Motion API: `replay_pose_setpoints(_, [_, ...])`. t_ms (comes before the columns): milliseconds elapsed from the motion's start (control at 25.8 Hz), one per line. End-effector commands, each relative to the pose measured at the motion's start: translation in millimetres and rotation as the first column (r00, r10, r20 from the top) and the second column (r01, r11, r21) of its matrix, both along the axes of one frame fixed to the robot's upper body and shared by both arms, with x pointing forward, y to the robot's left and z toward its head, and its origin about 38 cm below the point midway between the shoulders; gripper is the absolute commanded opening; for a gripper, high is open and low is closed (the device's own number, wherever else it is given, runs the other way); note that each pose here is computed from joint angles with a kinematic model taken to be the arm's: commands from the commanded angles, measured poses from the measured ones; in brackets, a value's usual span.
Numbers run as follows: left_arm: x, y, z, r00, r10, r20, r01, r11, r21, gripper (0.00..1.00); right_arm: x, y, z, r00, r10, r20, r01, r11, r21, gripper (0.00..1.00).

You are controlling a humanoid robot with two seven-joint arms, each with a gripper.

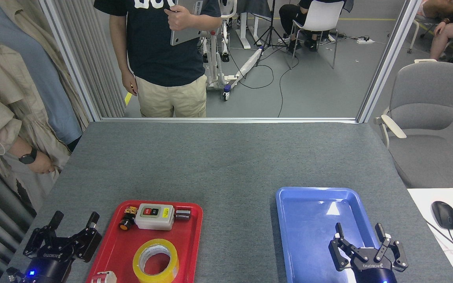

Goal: Place and move tape with both arms
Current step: 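Move the left gripper toward the yellow tape roll on the red tray, then grasp the yellow tape roll with the left gripper and lift it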

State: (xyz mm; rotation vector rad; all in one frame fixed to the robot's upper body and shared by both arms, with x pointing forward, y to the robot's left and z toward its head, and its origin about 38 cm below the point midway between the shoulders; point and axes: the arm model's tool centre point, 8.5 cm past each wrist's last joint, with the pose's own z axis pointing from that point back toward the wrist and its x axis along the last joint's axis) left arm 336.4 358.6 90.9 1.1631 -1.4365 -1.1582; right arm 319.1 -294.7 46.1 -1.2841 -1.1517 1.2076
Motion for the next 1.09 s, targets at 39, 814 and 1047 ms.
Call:
replay_pose_setpoints(39, [7,-20,1.9,0.994,-0.063,-0.093,0.064,0.998,0.014,1.0,0,2,-0.2,1.0,0.002,0.0,-0.002,1.0,0.003,0.99])
replay_pose_setpoints(814, [50,-79,-22.1,0.54,-0.22,-0.812,0.444,0.894,0.053,0.99,1,5,6.2,0.999,-0.028,0.019,0.028,1.0,-0.008,0.99])
replay_pose_setpoints(1047, [49,-78,-34.1,0.506,-0.231,-0.831,0.472,0.88,0.044,0.99,0,9,5.4,1.0,0.007,0.015,-0.007,1.0,-0.006,0.99])
